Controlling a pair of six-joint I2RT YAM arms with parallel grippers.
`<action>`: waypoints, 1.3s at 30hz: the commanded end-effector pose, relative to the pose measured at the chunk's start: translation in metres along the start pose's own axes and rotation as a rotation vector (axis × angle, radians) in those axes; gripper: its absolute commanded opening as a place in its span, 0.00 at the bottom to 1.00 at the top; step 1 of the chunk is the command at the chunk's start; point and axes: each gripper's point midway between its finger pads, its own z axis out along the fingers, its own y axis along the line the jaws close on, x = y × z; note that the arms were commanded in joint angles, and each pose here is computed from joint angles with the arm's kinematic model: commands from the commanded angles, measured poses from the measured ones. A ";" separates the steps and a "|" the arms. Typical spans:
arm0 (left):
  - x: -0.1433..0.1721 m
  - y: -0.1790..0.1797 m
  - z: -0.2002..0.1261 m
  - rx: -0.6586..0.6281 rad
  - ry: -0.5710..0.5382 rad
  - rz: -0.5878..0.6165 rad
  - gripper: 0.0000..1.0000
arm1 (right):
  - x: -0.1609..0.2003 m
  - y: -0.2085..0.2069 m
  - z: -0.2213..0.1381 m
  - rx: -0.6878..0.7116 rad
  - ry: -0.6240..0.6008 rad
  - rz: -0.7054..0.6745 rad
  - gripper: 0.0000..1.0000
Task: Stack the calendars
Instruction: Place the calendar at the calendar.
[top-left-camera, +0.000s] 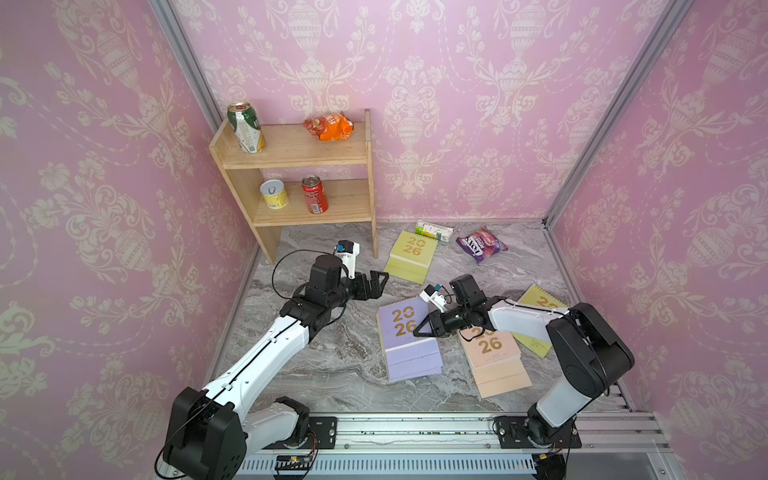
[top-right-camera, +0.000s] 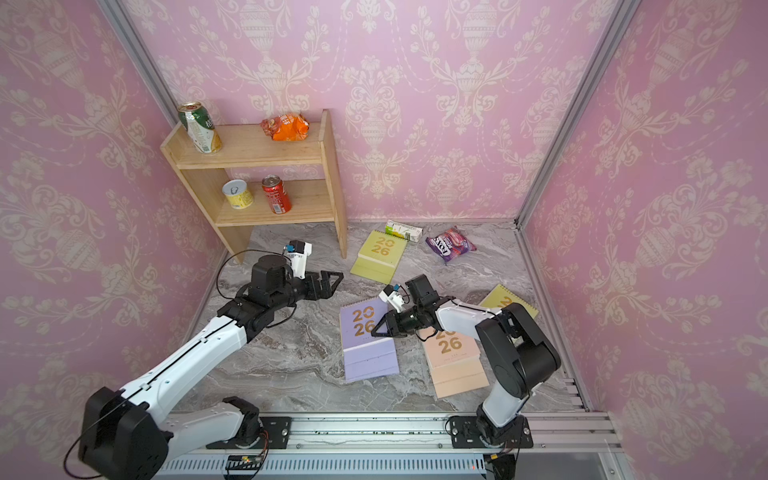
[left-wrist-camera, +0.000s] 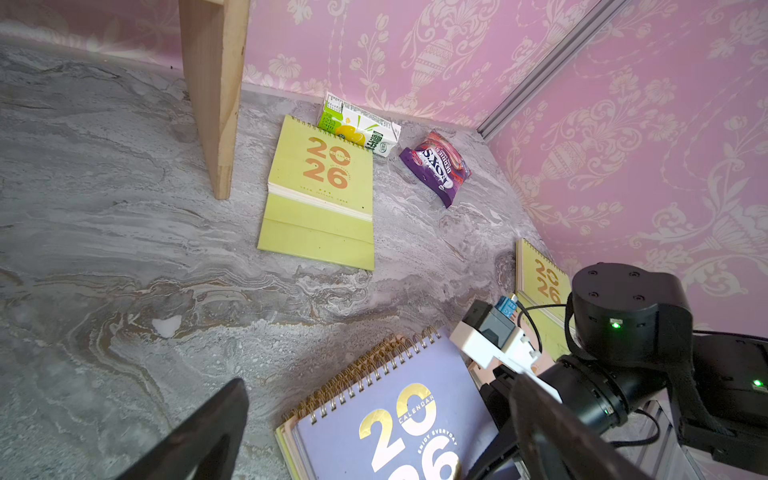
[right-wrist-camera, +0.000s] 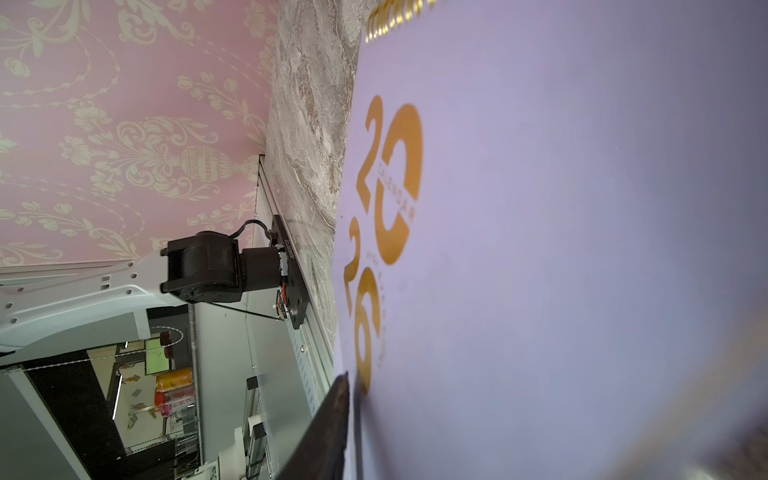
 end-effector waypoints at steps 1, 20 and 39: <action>0.003 0.004 -0.006 -0.014 0.001 0.023 0.99 | -0.003 0.001 0.001 0.018 0.006 -0.025 0.36; 0.006 0.005 -0.006 -0.017 0.006 0.024 0.99 | -0.002 -0.020 -0.010 0.207 -0.001 -0.007 0.53; 0.007 0.005 -0.009 -0.013 0.005 0.028 0.99 | -0.001 -0.038 -0.020 0.366 -0.015 0.037 0.54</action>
